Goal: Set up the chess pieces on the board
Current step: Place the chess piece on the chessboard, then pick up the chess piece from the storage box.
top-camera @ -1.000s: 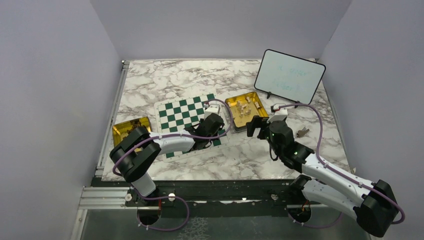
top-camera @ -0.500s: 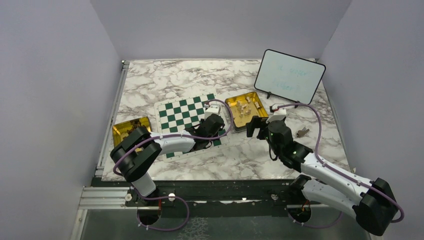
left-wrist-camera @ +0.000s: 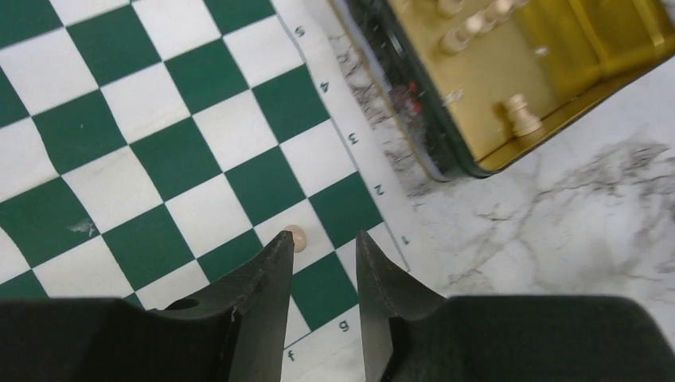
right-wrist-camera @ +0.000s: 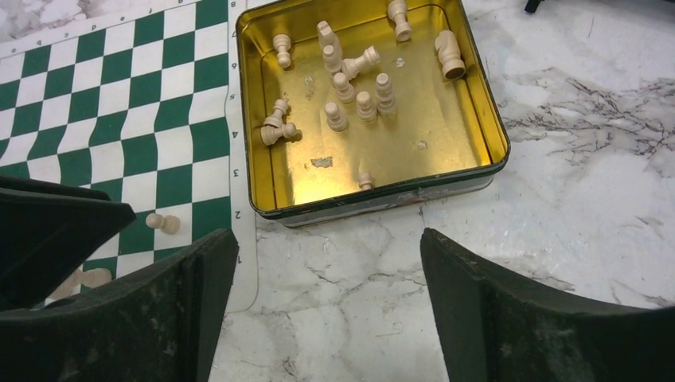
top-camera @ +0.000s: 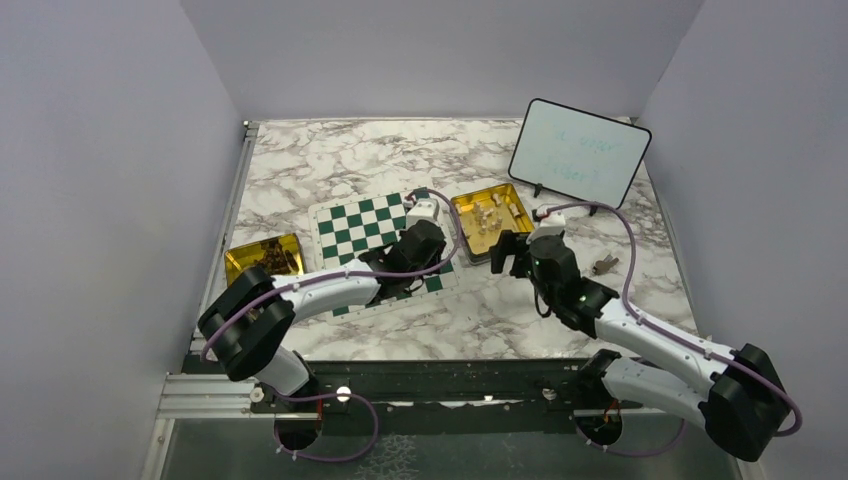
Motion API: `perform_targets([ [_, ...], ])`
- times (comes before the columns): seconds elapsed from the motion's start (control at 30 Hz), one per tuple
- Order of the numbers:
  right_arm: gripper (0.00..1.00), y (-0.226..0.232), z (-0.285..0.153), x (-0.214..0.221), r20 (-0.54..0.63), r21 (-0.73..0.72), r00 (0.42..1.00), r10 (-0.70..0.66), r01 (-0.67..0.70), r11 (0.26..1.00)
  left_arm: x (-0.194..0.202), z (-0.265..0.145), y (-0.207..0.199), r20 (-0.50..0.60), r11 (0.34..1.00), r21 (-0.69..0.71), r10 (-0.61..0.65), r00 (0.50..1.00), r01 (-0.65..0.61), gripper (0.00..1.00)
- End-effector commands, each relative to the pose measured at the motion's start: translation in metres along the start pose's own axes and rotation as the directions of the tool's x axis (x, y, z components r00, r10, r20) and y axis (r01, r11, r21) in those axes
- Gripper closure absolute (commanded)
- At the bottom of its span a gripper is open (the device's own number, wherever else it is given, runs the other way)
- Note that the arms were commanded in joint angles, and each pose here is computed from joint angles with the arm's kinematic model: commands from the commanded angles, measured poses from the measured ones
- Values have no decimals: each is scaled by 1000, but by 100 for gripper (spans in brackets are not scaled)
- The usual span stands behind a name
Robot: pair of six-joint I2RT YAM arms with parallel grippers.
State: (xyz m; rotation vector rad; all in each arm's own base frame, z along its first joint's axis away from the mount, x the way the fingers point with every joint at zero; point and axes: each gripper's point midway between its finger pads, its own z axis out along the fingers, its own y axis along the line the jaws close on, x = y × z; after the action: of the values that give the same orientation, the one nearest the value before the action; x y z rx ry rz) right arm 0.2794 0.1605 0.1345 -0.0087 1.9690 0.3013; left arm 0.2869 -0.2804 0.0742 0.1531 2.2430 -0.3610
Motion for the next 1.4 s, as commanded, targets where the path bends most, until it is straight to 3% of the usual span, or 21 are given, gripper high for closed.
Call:
perform_targets([
  [0.0,14,17,8,-30,48,-49,999,7,-5,999,-45,-28,-26,66,992,112,-61,996,53,62],
  [0.2,28,28,34,-47,29,-79,999,-21,23,997,-70,-48,-17,69,982,169,-93,993,80,45],
  [0.37,47,30,67,-49,-27,-91,998,-59,56,994,-84,-61,4,1,942,290,-178,984,170,29],
  [0.6,58,26,109,-41,-117,-70,985,-128,121,990,-91,-93,35,38,958,279,-84,996,70,1],
  [0.93,62,15,157,-14,-238,-18,953,-189,190,982,-86,-139,76,166,982,150,93,982,-118,1],
  [1.07,65,7,165,-7,-257,17,945,-201,212,977,-85,-147,95,215,991,67,95,972,-112,1],
  [1.37,69,1,177,7,-288,40,933,-216,237,971,-93,-155,100,258,994,40,89,962,-102,1],
])
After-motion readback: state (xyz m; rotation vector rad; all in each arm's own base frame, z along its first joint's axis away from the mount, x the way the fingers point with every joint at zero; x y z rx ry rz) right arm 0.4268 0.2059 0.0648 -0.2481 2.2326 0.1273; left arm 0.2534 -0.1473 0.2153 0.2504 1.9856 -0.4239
